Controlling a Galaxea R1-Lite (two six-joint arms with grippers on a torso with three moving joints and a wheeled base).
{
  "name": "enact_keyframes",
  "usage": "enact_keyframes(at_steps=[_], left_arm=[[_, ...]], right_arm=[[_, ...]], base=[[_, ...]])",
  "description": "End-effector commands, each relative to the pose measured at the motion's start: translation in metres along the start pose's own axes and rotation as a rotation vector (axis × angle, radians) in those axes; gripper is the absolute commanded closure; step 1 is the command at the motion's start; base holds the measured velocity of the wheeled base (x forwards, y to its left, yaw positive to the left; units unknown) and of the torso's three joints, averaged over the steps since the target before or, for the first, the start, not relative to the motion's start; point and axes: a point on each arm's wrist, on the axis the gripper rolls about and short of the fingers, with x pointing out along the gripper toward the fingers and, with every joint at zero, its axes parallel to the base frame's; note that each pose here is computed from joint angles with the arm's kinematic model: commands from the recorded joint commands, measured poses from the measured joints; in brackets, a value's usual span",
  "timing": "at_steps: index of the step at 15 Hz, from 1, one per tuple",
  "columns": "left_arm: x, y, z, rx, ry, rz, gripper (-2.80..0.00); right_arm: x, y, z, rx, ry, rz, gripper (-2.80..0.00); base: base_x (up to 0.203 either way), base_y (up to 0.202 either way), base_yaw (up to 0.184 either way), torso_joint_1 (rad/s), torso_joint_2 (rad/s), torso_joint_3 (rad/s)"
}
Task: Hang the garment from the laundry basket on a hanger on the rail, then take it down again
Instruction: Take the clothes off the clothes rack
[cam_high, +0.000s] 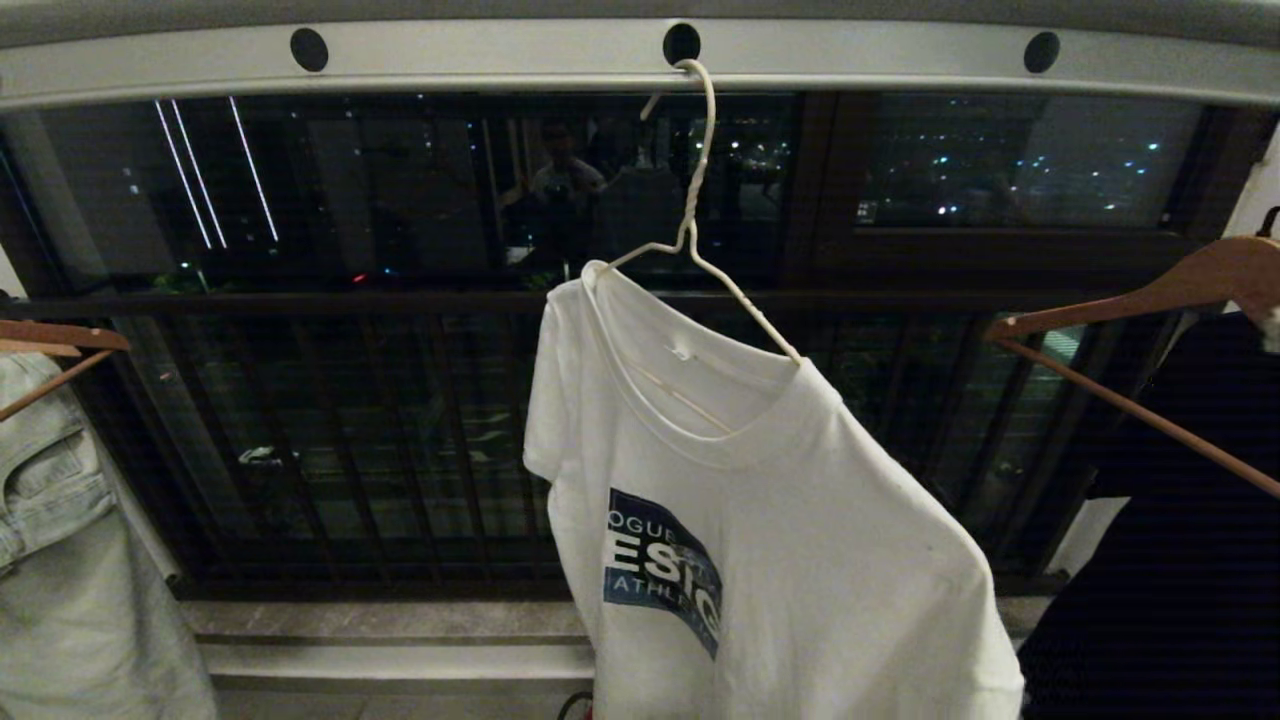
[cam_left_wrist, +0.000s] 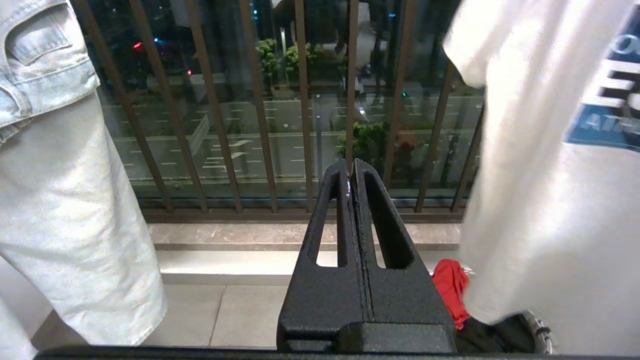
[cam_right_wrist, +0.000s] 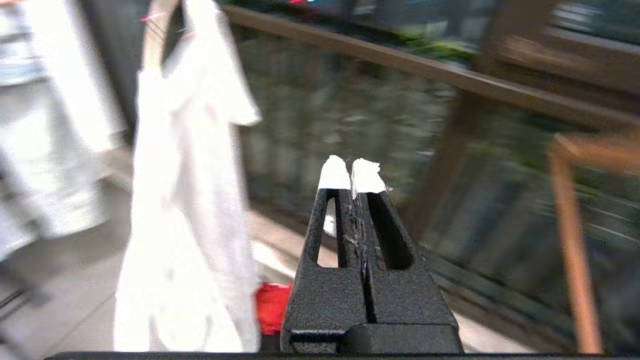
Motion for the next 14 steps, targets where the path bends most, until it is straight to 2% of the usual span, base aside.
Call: enact_keyframes(at_steps=[1, 4, 8, 9, 11, 14], left_arm=[[0.0, 0.0, -0.001, 0.0, 0.003, 0.0, 0.0], [0.0, 0.0, -0.001, 0.0, 0.002, 0.0, 0.0], [0.0, 0.0, -0.001, 0.0, 0.002, 0.0, 0.0], [0.0, 0.0, -0.001, -0.001, 0.003, 0.0, 0.0], [0.0, 0.0, -0.001, 0.0, 0.004, 0.0, 0.0], [0.0, 0.0, -0.001, -0.001, 0.002, 0.0, 0.0]], right_arm=[[0.075, 0.006, 0.013, 0.007, 0.097, 0.129, 0.0], [0.116, 0.031, 0.039, -0.021, 0.07, 0.158, 0.0], [0.14, 0.053, 0.04, -0.026, 0.065, 0.211, 0.0], [0.148, 0.063, 0.038, -0.024, 0.056, 0.211, -2.8], [0.166, 0.084, 0.033, -0.026, 0.046, 0.171, -2.8], [0.188, 0.105, 0.029, -0.024, 0.02, 0.179, -2.8]], base=[[0.0, 0.0, 0.0, 0.0, 0.0, 0.0], [0.0, 0.0, 0.0, 0.0, 0.0, 0.0], [0.0, 0.0, 0.0, 0.0, 0.0, 0.0], [0.0, 0.0, 0.0, 0.0, 0.0, 0.0], [0.0, 0.0, 0.0, 0.0, 0.0, 0.0], [0.0, 0.0, 0.0, 0.0, 0.0, 0.0]])
